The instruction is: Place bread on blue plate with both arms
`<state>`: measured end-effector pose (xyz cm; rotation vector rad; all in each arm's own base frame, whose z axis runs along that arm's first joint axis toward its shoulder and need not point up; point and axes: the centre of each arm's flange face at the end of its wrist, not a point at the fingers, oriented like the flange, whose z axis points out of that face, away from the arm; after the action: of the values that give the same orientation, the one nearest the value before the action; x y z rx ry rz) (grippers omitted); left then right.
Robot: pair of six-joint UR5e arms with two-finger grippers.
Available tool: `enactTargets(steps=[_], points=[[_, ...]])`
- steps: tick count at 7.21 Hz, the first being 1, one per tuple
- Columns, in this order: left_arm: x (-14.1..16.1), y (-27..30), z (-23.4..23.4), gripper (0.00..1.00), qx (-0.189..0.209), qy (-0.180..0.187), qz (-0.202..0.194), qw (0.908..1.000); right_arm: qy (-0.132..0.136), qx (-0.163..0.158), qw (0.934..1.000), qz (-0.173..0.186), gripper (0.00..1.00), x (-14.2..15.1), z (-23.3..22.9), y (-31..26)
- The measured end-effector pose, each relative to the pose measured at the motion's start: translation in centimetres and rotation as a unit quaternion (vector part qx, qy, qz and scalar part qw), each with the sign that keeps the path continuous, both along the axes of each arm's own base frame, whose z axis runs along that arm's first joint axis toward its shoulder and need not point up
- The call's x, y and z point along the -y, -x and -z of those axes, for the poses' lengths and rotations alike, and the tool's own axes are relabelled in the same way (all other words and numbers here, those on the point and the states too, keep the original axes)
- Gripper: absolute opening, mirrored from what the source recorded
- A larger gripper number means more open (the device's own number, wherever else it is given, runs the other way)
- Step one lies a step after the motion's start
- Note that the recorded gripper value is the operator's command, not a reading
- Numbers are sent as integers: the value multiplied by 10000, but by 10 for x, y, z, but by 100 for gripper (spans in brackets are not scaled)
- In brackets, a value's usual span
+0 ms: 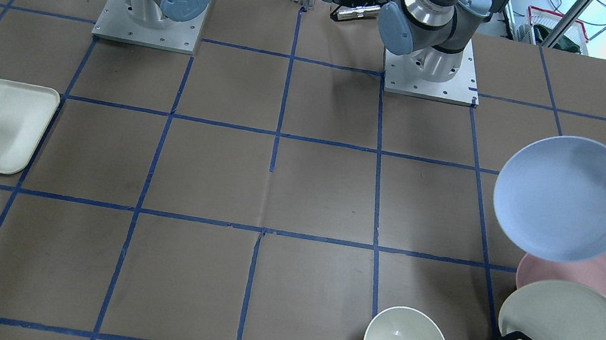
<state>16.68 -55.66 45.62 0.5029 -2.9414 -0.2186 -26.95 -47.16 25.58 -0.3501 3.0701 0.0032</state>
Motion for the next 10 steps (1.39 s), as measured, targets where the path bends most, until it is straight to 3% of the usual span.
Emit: enactTargets(steps=[2,4,8,10], points=[[34,100,24,0,-475,272,-144,9984,-31,6,10000,47,5,7,-11,-8],[44,182,70,0,-880,716,-116,9935,-68,37,9999,122,5,7,-15,-10],[18,301,180,0,-1283,1457,22,9810,-88,45,9997,210,4,10,-18,-17],[10,338,208,0,-1455,1529,282,9771,-104,40,9995,305,0,12,-18,-23]])
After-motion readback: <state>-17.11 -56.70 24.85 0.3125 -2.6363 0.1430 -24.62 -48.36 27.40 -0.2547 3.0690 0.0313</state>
